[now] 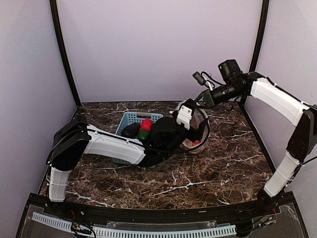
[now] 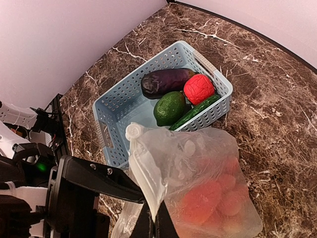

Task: Place the food in the zip-top bag and seal the zipper
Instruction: Place the fake fruit in the zipper food storage bag, then pass from the right arm to the left

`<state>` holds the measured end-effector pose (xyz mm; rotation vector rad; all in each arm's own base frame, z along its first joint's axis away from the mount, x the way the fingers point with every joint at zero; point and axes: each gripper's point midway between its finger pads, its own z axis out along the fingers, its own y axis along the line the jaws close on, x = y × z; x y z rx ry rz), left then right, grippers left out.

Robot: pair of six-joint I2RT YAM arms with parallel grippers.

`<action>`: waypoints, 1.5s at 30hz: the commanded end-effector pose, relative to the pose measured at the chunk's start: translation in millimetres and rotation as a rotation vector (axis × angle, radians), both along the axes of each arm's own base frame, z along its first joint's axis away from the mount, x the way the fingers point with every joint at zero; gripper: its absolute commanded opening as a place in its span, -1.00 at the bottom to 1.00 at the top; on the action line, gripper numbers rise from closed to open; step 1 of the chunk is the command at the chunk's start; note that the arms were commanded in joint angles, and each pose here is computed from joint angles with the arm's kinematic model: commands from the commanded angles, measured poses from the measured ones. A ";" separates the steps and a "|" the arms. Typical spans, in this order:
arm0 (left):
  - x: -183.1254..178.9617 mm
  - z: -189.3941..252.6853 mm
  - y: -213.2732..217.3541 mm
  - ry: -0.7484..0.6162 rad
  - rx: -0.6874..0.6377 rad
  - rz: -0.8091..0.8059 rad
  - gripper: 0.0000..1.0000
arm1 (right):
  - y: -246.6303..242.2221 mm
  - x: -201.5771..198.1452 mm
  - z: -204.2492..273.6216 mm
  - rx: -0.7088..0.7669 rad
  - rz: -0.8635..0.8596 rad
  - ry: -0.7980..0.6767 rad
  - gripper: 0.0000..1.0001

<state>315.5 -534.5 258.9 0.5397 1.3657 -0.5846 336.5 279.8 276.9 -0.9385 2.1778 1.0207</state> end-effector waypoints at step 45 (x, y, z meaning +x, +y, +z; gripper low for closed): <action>-24.2 -69.9 43.1 0.975 -0.380 -0.006 -0.98 | -28.9 -7.6 -31.3 -0.225 -0.066 -0.063 -0.44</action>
